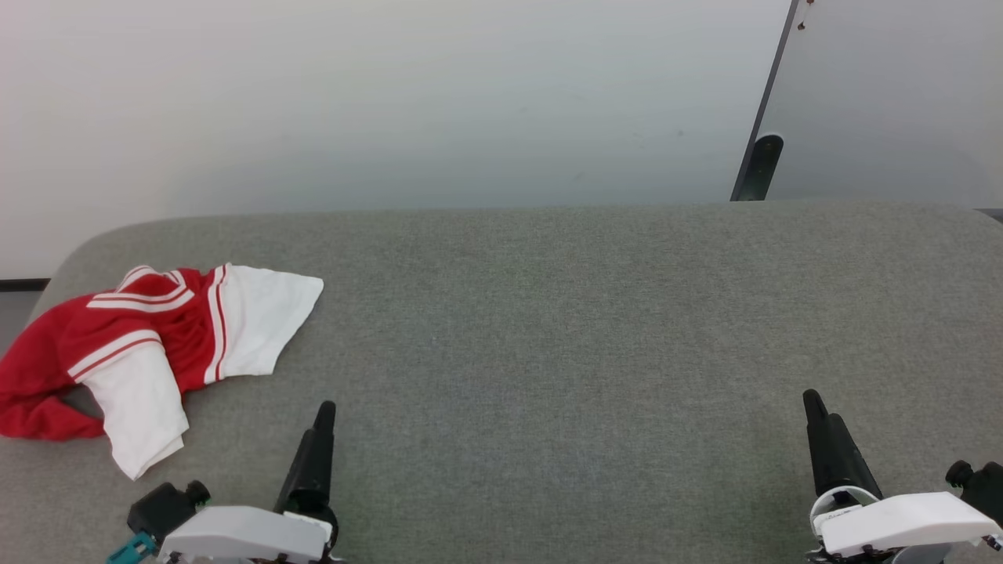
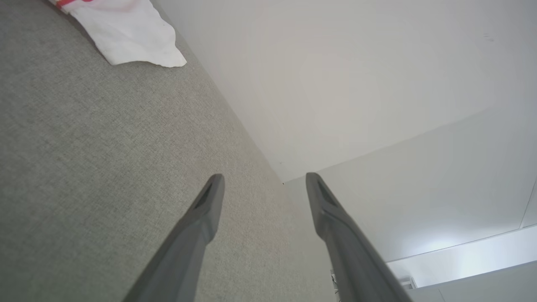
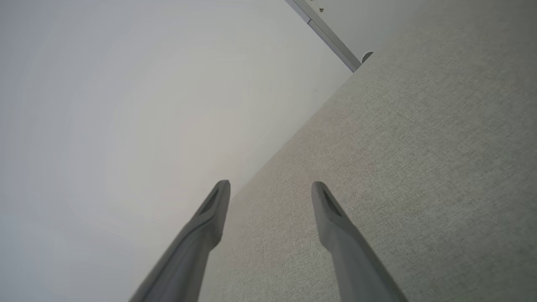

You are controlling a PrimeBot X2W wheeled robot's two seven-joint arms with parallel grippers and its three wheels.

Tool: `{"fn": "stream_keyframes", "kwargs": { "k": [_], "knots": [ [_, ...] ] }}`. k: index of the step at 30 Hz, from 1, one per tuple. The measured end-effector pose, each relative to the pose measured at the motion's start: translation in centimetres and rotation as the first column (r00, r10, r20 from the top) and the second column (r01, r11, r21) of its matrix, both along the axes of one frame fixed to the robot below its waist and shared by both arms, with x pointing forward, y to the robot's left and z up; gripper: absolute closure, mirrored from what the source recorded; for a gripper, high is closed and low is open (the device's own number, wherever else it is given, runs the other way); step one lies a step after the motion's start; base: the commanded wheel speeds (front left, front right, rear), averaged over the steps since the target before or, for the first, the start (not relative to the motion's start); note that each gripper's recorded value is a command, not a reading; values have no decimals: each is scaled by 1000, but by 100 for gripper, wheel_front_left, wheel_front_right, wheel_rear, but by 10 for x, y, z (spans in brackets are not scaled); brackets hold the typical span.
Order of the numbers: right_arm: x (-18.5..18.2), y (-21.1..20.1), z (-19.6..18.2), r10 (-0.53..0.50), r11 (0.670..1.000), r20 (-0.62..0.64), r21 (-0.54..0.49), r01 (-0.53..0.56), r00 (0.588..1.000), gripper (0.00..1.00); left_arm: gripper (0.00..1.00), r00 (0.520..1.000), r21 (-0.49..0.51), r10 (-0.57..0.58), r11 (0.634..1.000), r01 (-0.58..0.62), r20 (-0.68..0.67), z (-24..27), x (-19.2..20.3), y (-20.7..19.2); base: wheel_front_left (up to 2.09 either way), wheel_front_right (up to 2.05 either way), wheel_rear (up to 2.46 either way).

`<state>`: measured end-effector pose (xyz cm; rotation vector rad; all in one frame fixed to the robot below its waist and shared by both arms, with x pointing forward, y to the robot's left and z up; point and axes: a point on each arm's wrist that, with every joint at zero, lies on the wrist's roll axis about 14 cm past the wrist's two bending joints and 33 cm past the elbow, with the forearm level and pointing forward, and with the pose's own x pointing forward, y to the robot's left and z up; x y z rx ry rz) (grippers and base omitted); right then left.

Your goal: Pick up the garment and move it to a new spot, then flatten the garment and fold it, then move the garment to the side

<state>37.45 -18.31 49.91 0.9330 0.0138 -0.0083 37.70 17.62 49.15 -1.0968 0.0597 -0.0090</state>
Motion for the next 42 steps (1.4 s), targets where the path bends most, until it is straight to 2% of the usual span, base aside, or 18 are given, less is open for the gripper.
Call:
{"fn": "stream_keyframes", "kwargs": {
  "k": [9,16,25,42],
  "knots": [
    [0,3,8,21,973,31,-229,-14,999,0,0,999,200,-11,980,2,44,9,1,0,0,0,0],
    [0,4,12,28,938,47,-346,-10,998,0,0,996,317,-17,948,-10,83,18,0,0,0,0,0],
    [-1,5,17,37,895,72,-447,-1,997,0,0,992,423,-24,905,-33,127,28,-2,-1,0,0,0],
    [-4,10,28,68,800,118,-599,17,991,0,0,979,564,-44,822,-77,198,44,-8,-2,0,0,0]
  ]
}}
